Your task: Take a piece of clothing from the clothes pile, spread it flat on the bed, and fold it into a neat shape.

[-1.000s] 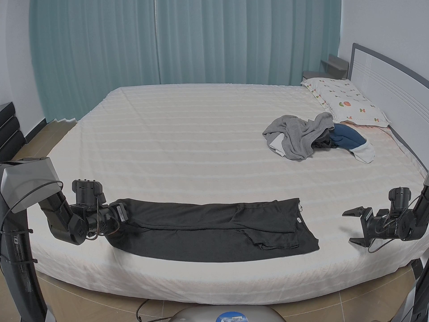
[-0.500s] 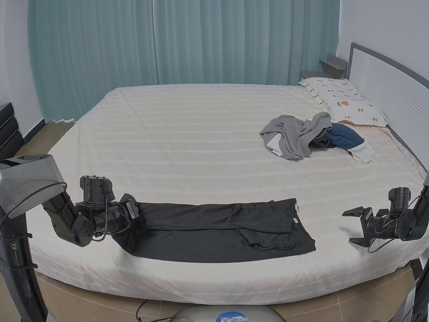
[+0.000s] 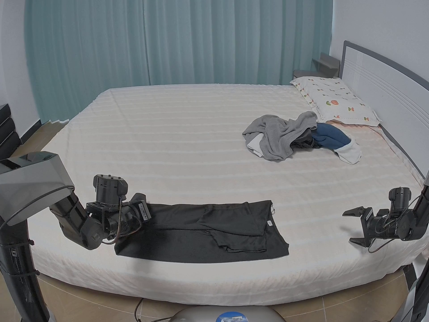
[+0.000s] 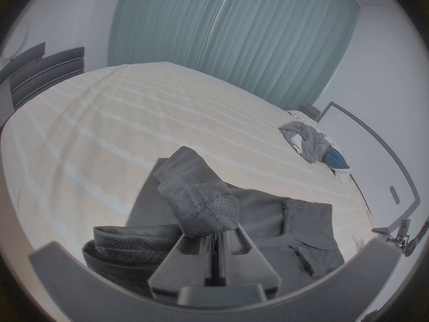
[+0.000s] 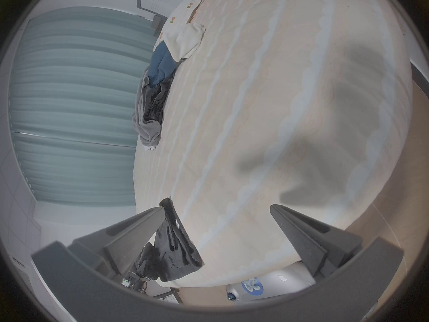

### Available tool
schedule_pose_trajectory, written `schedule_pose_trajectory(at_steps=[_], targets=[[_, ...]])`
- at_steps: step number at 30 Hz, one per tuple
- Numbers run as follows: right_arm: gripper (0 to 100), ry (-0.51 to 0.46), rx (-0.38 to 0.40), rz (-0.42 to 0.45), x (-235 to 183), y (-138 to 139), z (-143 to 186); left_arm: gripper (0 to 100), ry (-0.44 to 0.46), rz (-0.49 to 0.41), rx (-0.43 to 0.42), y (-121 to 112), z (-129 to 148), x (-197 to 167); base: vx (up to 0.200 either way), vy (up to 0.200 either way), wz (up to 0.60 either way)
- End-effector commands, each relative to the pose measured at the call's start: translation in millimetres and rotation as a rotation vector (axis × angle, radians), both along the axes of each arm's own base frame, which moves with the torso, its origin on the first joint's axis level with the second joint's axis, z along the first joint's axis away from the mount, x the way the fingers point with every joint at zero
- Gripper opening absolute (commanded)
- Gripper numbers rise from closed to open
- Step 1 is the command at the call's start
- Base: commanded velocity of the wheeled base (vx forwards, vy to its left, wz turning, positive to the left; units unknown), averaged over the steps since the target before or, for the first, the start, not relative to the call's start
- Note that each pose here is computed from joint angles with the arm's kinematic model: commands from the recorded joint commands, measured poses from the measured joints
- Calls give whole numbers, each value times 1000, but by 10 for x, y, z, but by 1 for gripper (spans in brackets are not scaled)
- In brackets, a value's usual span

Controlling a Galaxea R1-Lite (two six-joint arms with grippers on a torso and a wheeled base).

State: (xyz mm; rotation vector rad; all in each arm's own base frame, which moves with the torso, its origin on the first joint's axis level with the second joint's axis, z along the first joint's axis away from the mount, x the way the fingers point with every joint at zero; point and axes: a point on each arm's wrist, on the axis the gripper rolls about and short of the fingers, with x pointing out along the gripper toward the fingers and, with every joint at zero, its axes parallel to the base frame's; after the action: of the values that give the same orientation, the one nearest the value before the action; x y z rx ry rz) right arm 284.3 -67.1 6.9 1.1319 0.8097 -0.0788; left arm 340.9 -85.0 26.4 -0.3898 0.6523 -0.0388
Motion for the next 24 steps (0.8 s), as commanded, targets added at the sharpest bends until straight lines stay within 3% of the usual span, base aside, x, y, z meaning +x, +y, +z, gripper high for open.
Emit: schedule_pose_trajectory(at_steps=[1,12,22,24], targets=[[100,1,1,0,-1,0,-4,0,2,-20,-22,-158,102,9,0,-200,0],[100,0,0,0,3,-1,-2,0,95,-85,14,-562,248,19,0,-200,0],[100,0,0,0,3,-1,-2,0,98,-119,1,-843,323,30,0,-200,0],[100,0,0,0,3,-1,-2,0,80,-118,-8,-906,361,68,0,0,0]])
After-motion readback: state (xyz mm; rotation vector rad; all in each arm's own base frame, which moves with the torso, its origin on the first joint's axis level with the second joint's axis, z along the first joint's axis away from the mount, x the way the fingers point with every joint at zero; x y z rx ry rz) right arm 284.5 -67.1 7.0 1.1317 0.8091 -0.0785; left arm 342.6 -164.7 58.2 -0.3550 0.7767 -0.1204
